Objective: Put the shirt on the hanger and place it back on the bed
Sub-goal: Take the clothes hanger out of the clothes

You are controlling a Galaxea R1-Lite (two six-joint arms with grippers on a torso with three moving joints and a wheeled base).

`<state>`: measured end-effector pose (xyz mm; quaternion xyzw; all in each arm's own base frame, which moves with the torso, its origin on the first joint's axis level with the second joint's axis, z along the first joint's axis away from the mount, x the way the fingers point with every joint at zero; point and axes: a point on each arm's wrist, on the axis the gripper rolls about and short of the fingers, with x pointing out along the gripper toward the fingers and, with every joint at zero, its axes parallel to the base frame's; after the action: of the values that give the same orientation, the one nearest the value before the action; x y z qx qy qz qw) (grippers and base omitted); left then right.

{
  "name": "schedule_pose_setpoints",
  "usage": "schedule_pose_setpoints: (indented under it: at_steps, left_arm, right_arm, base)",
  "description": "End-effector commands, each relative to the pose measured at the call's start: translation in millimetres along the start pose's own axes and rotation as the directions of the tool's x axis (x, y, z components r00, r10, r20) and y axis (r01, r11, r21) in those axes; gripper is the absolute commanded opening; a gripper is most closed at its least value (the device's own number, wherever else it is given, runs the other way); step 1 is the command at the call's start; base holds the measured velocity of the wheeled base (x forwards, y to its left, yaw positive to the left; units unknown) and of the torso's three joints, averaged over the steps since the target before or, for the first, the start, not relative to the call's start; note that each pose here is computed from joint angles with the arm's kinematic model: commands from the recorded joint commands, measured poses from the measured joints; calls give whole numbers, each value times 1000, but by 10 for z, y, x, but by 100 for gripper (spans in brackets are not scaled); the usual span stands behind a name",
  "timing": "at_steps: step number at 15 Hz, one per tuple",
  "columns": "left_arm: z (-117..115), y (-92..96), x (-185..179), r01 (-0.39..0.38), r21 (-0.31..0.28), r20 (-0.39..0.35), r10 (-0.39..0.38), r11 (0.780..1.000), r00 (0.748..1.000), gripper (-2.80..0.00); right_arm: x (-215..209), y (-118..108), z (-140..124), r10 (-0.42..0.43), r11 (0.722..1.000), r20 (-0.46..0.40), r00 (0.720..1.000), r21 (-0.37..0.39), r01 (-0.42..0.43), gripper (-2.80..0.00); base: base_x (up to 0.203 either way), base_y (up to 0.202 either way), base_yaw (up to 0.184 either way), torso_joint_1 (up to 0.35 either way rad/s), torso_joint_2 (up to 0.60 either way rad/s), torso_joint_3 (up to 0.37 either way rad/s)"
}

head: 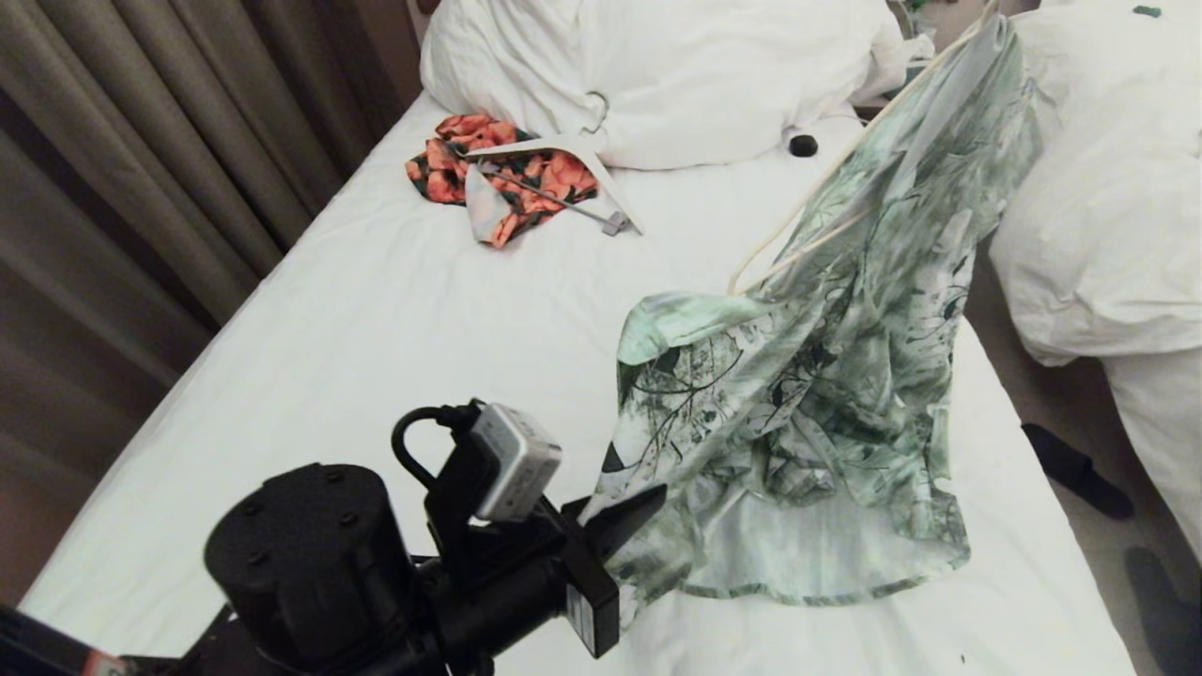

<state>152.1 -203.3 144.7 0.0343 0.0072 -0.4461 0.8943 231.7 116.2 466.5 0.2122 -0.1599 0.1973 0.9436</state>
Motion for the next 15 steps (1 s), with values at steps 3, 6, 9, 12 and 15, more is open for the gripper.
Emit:
schedule_pose_setpoints:
  at_steps: [3,6,9,12,15]
  left_arm:
    - [-342,-305,190,26,29,-126,-22,999,992,-280]
    - [-224,-356,455,8,42,-51,-6,999,999,-280]
    - [-5,-376,667,4,53,-3,-4,999,1000,-280]
    - [120,-411,791,15,58,-22,-14,998,1000,-280]
    - [285,-386,847,2,51,32,-3,999,999,-280]
  right_arm:
    - [29,22,-17,-1,1000,25,1000,14,1,-280]
    - [21,98,-63,22,999,8,1000,30,-22,-280]
    - [13,183,-120,27,998,-5,1000,52,-27,-280]
    - [42,219,-220,36,993,-34,999,116,-32,-280]
    - [94,303,-359,62,987,-68,996,150,-51,-280]
  base:
    - [0,0,0,0,0,0]
    - [0,0,0,0,0,0]
    - [0,0,0,0,0,0]
    - [0,0,0,0,0,0]
    - [0,0,0,0,0,0]
